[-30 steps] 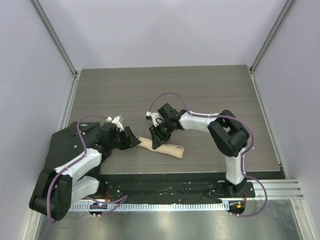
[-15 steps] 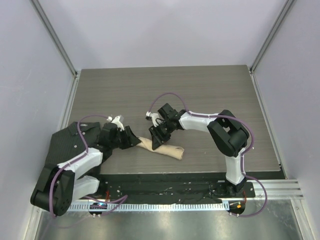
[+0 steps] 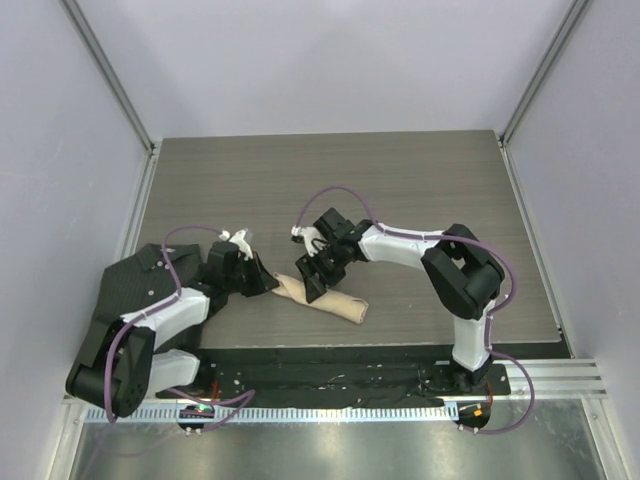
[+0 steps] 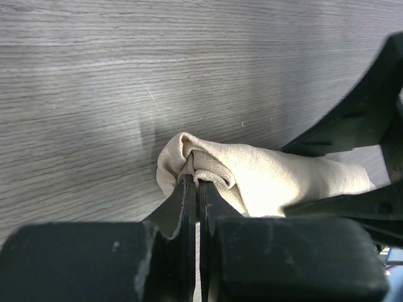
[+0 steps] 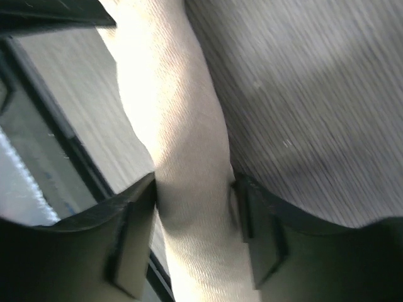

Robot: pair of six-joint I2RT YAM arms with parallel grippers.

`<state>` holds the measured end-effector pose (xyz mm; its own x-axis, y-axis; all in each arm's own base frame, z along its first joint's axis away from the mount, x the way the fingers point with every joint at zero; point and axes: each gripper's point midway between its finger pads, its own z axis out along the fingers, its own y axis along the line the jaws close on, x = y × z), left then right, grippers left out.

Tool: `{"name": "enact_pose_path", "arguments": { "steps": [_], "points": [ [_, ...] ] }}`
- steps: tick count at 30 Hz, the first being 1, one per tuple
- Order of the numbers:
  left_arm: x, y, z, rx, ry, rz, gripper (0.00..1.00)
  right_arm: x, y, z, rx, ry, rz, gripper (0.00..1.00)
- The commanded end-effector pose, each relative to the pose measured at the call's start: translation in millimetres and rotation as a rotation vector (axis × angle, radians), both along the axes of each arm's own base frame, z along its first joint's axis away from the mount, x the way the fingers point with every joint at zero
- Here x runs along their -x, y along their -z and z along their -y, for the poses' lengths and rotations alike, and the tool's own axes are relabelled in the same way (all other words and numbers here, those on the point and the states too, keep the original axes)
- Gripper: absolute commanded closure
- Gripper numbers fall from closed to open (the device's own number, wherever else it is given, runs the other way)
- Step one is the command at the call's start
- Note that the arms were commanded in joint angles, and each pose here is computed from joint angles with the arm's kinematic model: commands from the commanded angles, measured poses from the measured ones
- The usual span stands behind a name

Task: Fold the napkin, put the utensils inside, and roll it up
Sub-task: Roll the napkin with the utensil

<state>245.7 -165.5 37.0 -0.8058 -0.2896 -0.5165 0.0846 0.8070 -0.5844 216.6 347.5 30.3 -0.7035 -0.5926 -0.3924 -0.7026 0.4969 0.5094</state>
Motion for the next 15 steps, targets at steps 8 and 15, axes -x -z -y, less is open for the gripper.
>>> {"name": "enact_pose_path", "arguments": {
  "steps": [8,15],
  "points": [
    [7,12,-5,-0.085,-0.023,-0.245,1.00,-18,-50,8,0.159,0.021,0.590,0.27],
    [8,12,-2,-0.089,-0.018,-0.298,1.00,-9,-40,-1,0.183,-0.039,0.698,0.24]
  ]
}}
